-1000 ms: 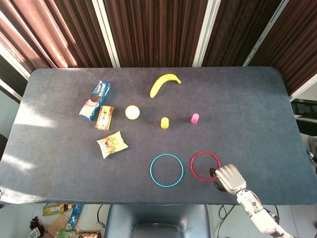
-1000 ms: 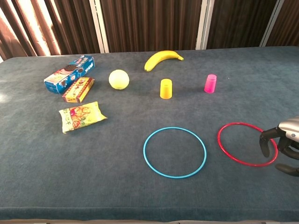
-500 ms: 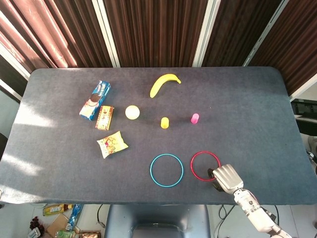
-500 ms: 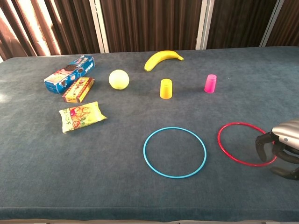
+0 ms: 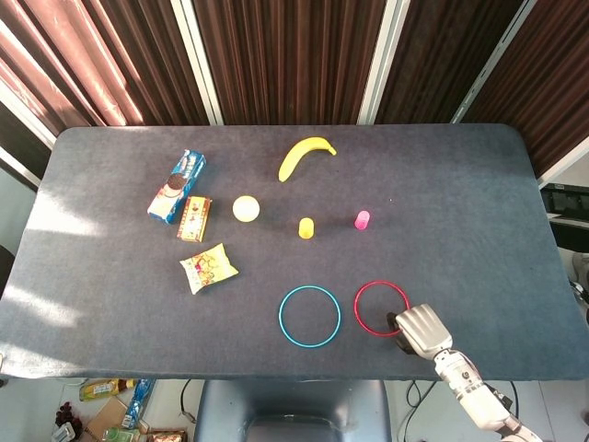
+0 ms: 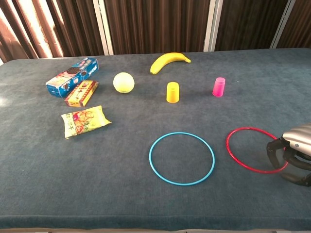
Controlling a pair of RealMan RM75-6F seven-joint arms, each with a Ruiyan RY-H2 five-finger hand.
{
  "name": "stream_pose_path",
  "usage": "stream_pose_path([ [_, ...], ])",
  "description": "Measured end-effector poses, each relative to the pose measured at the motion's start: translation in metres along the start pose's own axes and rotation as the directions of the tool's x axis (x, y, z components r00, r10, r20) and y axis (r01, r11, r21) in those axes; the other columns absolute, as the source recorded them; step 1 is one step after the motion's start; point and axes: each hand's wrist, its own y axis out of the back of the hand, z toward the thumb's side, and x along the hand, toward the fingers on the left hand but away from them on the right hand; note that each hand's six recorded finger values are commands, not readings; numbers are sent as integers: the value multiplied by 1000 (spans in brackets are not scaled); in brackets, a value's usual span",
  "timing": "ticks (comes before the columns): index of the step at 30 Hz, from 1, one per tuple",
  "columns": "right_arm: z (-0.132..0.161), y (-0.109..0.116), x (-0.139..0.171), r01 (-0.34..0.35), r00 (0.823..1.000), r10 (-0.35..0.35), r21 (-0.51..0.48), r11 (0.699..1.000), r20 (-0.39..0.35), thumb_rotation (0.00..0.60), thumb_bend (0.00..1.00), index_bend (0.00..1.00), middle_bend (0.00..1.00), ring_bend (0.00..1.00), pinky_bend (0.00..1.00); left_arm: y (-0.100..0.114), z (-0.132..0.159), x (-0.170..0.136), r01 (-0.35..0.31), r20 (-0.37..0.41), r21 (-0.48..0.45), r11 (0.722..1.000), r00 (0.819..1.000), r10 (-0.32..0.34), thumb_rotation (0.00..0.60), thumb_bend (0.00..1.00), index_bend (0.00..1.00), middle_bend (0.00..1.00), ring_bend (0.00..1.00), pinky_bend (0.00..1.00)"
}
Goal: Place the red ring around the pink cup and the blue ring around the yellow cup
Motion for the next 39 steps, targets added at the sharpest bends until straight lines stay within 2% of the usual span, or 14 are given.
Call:
stream_pose_path([
  [9, -2, -1, 0, 0, 1000, 0, 5, 1000, 7, 600, 480, 698, 997, 1000, 1000, -1, 0, 0, 3, 0, 1, 1000, 1000, -3, 600, 422, 18, 0, 0, 132],
  [23, -4, 3, -1, 22, 1000, -22, 2, 1000, 20, 600, 542, 849, 998, 1000, 1000, -2, 0, -1, 8, 0, 0, 1000, 1000, -8, 600, 420, 18, 0, 0, 132],
  [32, 2, 31, -16, 113, 994, -113, -34, 993, 9, 600, 547, 909, 998, 1000, 1000, -3, 1, -1, 12, 5, 5, 1000, 1000, -12, 600, 420, 18, 0, 0, 132],
  [39, 8, 69, -58, 193, 981, -192, -77, 978, 16, 600, 549, 915, 999, 1000, 1000, -3, 2, -1, 15, 6, 9, 1000, 1000, -15, 600, 420, 18, 0, 0, 132],
])
